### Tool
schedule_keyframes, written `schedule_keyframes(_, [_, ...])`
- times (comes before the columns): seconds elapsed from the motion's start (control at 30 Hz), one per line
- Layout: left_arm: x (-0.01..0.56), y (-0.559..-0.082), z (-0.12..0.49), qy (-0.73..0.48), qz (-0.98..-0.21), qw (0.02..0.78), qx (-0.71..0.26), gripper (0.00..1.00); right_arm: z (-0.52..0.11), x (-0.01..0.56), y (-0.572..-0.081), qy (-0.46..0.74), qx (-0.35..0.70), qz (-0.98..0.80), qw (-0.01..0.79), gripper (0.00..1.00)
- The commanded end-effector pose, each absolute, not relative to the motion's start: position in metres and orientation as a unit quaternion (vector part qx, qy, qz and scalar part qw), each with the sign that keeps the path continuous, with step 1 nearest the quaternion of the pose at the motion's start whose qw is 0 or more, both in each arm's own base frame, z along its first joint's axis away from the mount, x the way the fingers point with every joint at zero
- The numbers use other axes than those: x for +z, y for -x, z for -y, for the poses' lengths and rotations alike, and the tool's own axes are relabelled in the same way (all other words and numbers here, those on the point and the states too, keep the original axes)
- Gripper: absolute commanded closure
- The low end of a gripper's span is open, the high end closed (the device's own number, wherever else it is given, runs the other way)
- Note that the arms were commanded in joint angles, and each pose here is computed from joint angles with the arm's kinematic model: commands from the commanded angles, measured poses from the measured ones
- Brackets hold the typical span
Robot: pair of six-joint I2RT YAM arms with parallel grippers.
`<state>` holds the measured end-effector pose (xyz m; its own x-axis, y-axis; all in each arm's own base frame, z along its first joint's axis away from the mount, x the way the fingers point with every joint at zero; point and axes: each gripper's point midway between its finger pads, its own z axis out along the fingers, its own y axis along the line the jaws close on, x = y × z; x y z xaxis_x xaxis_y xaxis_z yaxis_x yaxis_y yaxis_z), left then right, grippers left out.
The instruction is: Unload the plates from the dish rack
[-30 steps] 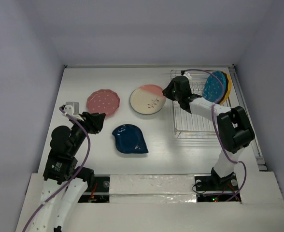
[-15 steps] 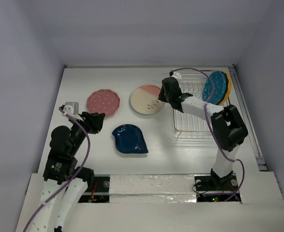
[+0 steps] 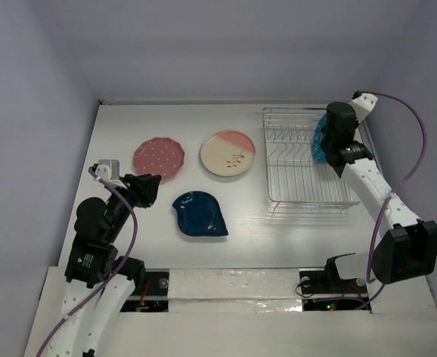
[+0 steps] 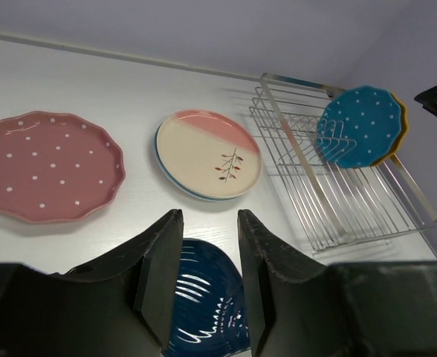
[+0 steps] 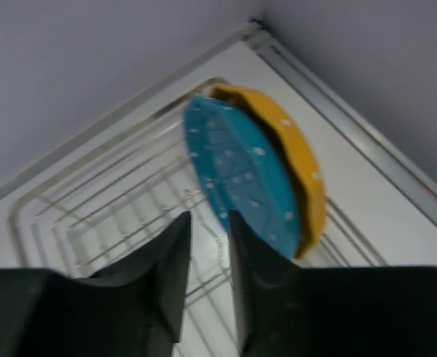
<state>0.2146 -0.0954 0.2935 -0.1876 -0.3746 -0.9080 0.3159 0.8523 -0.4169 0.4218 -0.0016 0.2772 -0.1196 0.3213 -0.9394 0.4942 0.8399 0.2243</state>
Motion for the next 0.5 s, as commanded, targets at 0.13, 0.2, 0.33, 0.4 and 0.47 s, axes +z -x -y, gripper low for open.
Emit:
schedule_keyframes(0.13, [0.311, -0.210, 0.100, 0.009, -0.699, 0.655, -0.286, 0.68, 0.054, 0.258, -0.414, -0.255, -0.205, -0.779, 0.535, 0.52])
schedule_keyframes(0.2, [0.312, -0.209, 0.101, 0.007, -0.699, 0.655, -0.289, 0.67, 0.061, 0.257, -0.422, -0.249, -0.217, -0.790, 0.516, 0.51])
schedule_keyframes(0.33, [0.312, -0.207, 0.103, 0.005, -0.698, 0.654, -0.291, 0.67, 0.066, 0.250, -0.433, -0.237, -0.239, -0.800, 0.497, 0.52])
schedule_keyframes(0.4, [0.312, -0.207, 0.104, 0.003, -0.699, 0.653, -0.293, 0.67, 0.071, 0.242, -0.438, -0.233, -0.249, -0.805, 0.485, 0.52])
schedule_keyframes(0.47, [0.312, -0.206, 0.106, 0.000, -0.699, 0.652, -0.295, 0.67, 0.077, 0.241, -0.443, -0.234, -0.262, -0.805, 0.479, 0.52])
